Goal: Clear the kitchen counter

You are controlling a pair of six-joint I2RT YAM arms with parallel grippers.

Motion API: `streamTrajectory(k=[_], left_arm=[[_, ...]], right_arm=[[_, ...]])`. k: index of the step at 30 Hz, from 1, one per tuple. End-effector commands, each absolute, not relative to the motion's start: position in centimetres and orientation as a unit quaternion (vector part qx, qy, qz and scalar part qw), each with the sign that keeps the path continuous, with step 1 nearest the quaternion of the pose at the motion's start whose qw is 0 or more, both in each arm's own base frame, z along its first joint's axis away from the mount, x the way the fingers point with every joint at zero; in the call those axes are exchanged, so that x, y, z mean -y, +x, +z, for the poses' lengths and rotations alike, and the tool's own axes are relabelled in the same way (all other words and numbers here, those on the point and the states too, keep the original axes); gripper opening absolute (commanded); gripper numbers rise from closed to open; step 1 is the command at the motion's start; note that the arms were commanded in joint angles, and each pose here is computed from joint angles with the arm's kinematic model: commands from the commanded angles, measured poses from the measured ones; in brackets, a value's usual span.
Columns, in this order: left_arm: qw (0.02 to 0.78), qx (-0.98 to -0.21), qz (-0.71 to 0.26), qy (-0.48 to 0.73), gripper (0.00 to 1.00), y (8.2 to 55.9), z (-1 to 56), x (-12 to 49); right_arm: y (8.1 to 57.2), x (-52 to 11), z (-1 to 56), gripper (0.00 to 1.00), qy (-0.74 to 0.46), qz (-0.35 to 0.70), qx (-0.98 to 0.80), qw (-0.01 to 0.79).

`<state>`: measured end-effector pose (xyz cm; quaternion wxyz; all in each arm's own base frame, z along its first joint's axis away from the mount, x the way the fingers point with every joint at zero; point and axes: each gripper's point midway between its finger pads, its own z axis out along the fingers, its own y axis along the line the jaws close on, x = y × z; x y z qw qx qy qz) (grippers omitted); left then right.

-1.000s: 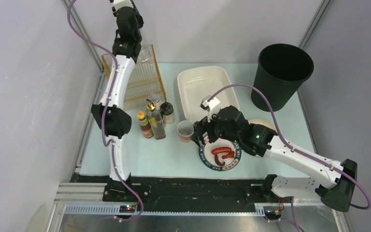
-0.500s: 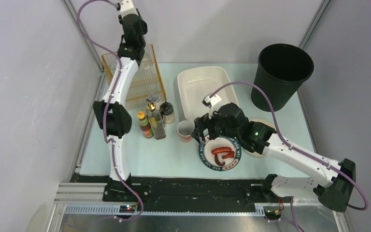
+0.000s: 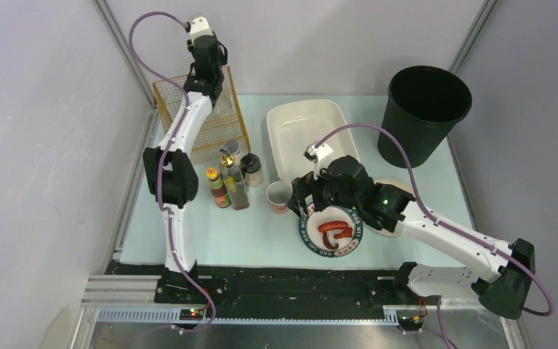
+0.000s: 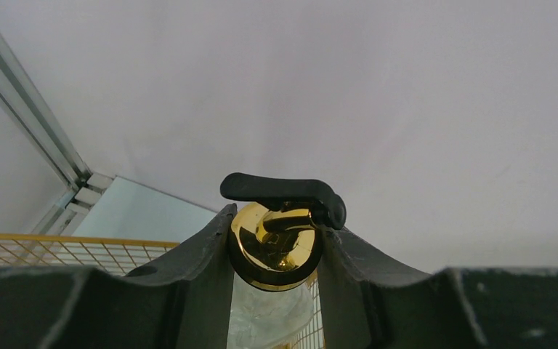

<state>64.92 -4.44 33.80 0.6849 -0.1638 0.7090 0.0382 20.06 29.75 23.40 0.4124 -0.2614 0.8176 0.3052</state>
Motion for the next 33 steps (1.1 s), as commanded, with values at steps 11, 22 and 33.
streamTrajectory(k=[11, 22, 33], left_arm=[[0.699, -0.690, 0.040, -0.186, 0.07, 63.7, 35.1, 3.3], [0.693, -0.699, 0.029, -0.173, 0.99, 62.0, 35.4, 3.5], [0.684, -0.713, -0.003, -0.153, 1.00, 56.0, 38.2, 3.9]], right_arm=[[19.7, -29.6, 25.0, 0.94, -0.250, 0.325, -0.804, 0.430], [19.5, -29.4, 25.7, 0.96, -0.248, 0.329, -0.799, 0.438], [19.3, -29.6, 26.9, 0.97, -0.247, 0.335, -0.787, 0.456]])
